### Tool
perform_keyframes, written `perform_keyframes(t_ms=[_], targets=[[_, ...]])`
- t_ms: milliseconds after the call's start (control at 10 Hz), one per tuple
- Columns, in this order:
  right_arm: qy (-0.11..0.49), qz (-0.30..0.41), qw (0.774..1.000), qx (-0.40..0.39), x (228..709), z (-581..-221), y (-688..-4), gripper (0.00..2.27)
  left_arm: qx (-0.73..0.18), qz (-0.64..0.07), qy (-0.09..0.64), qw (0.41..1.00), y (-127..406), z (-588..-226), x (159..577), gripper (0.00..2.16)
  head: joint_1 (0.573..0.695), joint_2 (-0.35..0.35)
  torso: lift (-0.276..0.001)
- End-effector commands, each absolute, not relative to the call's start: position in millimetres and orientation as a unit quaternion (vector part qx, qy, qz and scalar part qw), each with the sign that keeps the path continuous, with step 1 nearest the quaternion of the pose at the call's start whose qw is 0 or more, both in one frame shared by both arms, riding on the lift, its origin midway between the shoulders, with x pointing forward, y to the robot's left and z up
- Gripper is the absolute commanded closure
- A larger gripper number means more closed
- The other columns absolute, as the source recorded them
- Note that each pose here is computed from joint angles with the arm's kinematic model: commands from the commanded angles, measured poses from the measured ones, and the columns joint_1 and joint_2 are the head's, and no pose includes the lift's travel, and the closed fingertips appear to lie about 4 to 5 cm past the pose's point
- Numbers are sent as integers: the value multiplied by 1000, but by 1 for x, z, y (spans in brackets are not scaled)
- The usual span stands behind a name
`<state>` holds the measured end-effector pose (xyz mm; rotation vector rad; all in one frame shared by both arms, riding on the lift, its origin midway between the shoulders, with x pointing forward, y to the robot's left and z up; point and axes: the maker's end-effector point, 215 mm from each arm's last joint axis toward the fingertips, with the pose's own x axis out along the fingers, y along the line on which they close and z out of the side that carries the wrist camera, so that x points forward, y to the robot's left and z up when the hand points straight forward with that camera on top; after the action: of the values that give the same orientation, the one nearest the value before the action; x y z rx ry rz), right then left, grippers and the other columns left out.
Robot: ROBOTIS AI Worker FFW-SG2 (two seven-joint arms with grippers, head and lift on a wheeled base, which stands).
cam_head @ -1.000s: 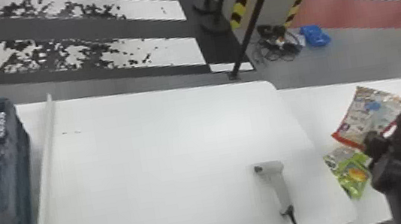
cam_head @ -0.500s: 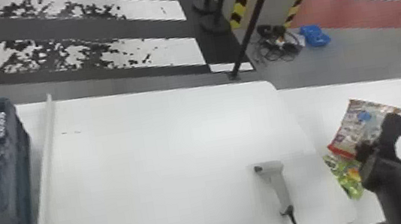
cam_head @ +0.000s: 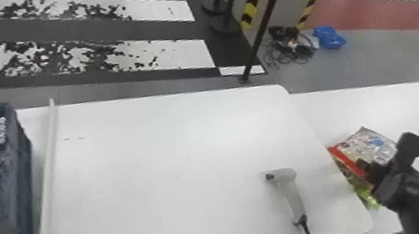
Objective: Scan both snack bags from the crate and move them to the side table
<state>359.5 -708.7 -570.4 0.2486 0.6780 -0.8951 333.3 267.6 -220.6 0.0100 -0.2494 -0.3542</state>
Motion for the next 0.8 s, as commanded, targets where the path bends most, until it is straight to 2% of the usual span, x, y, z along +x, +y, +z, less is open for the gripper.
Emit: perform_keyframes(t_ms=[0, 200, 300, 400, 600, 700], targets=[[307, -400, 851, 145, 348, -570, -678, 49, 0, -171, -123, 978, 266, -223, 336, 60, 695, -350, -29], [263, -343, 894, 117, 364, -529, -610, 53, -13, -168, -107, 980, 261, -233, 345, 63, 695, -350, -29], [288, -284, 903, 144, 366, -529, -553, 70, -22, -164, -83, 983, 259, -245, 353, 66, 695, -350, -29], [298, -224, 915, 156, 373, -515, -492, 97, -29, -157, -74, 984, 258, -248, 358, 66, 695, -350, -29], [241, -144, 956, 84, 397, -454, -400, 100, -42, -144, -27, 988, 257, -269, 367, 66, 695, -347, -29], [212, -118, 968, 62, 404, -430, -361, 100, -49, -143, 7, 989, 252, -284, 369, 66, 695, -266, -29]])
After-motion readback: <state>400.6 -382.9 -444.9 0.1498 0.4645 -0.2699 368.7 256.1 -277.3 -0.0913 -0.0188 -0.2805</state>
